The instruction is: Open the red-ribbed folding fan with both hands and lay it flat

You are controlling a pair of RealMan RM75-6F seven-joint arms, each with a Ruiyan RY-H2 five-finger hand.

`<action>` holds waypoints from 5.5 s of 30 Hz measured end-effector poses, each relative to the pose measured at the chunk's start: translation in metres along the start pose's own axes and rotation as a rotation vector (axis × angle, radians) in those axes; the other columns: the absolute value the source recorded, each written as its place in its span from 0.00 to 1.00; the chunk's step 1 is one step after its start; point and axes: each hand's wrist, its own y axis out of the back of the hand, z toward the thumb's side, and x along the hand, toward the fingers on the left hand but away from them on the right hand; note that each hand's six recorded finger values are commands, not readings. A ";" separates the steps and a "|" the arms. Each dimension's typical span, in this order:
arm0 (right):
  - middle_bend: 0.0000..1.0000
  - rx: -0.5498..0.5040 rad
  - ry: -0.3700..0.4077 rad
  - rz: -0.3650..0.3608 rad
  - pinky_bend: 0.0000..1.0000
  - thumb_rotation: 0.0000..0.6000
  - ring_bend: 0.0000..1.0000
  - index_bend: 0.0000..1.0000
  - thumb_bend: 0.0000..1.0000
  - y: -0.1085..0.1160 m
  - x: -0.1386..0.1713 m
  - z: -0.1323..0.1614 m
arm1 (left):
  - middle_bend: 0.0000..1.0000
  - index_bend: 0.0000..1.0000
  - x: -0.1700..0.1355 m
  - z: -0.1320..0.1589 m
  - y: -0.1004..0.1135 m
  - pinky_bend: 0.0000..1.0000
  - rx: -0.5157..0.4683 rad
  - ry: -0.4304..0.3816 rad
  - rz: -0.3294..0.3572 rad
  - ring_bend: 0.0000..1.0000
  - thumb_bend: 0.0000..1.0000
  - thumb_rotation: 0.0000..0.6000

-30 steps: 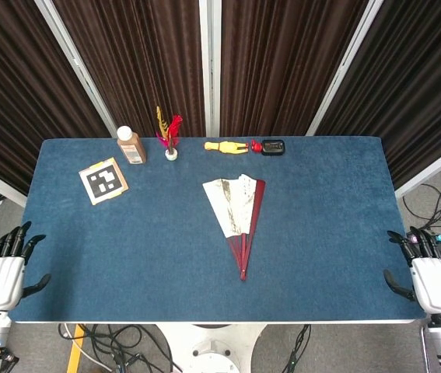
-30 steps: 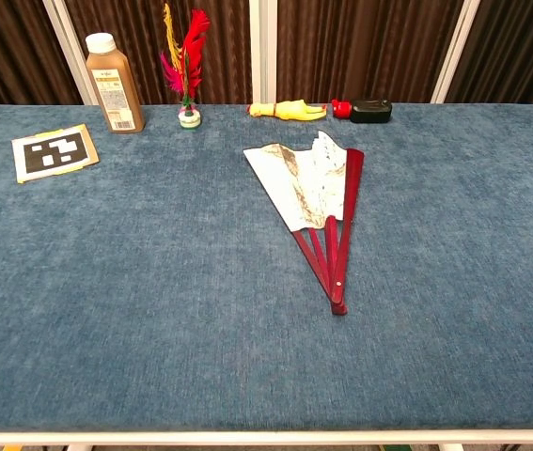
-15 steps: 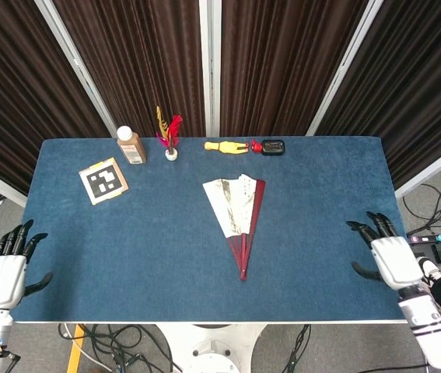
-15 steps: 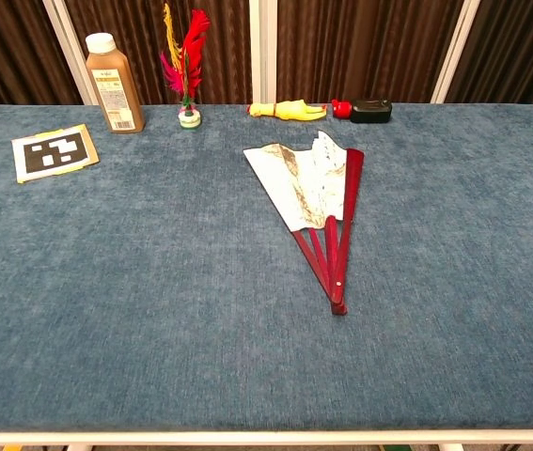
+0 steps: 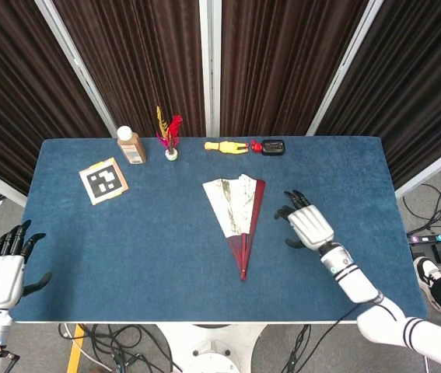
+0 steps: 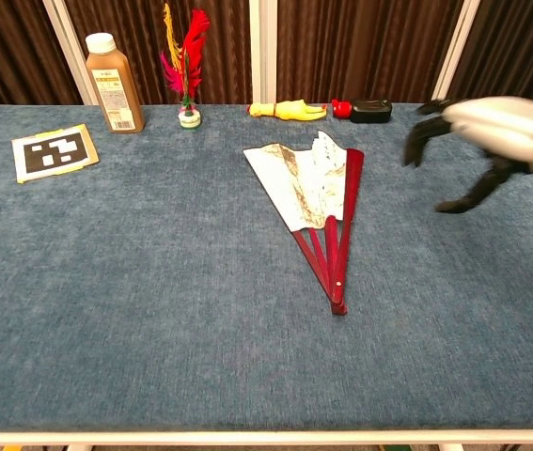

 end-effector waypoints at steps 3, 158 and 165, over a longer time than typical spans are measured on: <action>0.36 0.038 0.014 0.010 0.02 1.00 0.00 0.36 0.12 -0.012 -0.017 0.010 | 0.14 0.27 0.001 -0.001 0.000 0.12 -0.005 0.005 -0.001 0.07 0.25 1.00; 0.70 0.063 0.513 -0.442 0.24 1.00 0.38 0.90 1.00 0.159 -0.065 0.166 | 0.62 0.67 0.176 0.285 -0.067 0.32 -1.154 -0.377 -0.125 0.45 0.32 1.00; 0.71 0.065 0.518 -0.448 0.24 1.00 0.38 0.90 1.00 0.160 -0.062 0.164 | 0.68 0.73 0.176 0.279 -0.069 0.35 -1.101 -0.367 -0.108 0.50 0.41 1.00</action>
